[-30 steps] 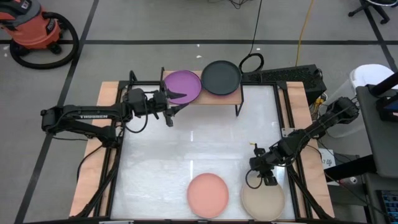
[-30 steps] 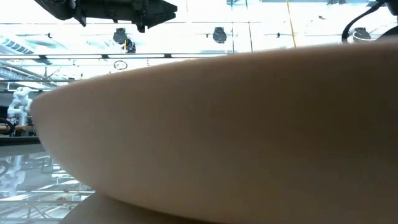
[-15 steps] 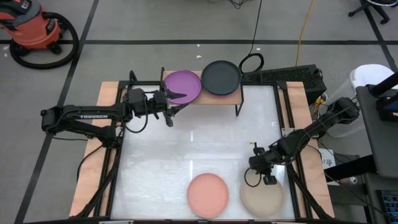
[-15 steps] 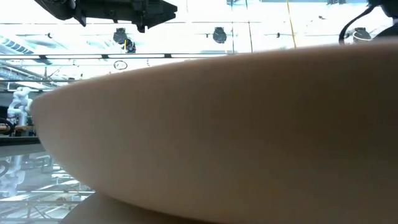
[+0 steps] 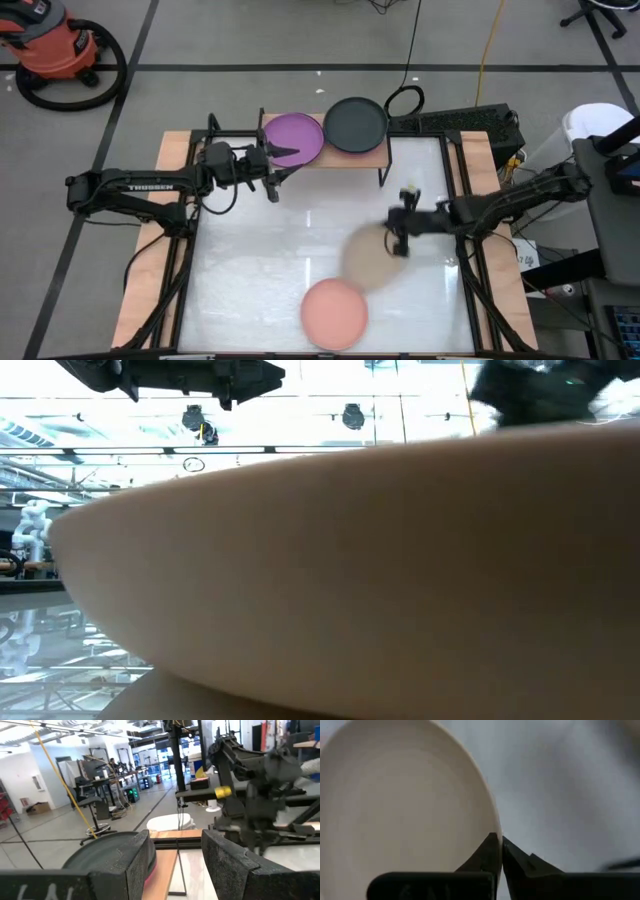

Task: Place and stack plates onto a shelf
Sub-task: Stack the brown plate on top of the purple plate on the shelf, then stack the light orange plate on top of the brown plate on the shelf

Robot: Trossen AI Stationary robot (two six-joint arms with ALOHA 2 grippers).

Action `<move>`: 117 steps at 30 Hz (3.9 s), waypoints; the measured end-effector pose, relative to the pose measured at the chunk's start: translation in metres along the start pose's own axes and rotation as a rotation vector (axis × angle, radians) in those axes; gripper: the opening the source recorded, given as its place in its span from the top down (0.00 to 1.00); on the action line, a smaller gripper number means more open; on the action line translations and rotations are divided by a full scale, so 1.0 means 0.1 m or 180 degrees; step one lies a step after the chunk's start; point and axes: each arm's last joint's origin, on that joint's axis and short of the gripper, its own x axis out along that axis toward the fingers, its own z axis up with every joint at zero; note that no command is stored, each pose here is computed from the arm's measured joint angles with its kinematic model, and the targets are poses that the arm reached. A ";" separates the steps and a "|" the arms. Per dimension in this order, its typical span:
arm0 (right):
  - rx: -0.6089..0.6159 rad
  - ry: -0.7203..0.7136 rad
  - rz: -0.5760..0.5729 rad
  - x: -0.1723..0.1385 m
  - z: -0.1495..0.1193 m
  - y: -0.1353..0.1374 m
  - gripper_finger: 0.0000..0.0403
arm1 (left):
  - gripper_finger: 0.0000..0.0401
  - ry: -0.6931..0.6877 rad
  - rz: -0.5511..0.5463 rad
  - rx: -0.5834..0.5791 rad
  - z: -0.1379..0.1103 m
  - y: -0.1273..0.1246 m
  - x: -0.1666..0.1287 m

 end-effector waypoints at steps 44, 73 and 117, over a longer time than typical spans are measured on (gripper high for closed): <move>0.1059 -0.1697 -0.0667 1.05 1.87 -2.22 0.99 | 0.54 -0.0714 0.0853 0.0022 0.07 0.13 -0.74; 0.0062 -0.2200 -0.0326 -0.23 1.60 -1.41 0.59 | 0.54 0.1021 -0.1183 0.0597 -0.21 -0.56 -0.27; 0.0660 -0.3254 0.0325 -0.13 0.25 -0.96 0.59 | 0.54 0.0768 -0.3952 0.3872 -1.16 -2.69 0.32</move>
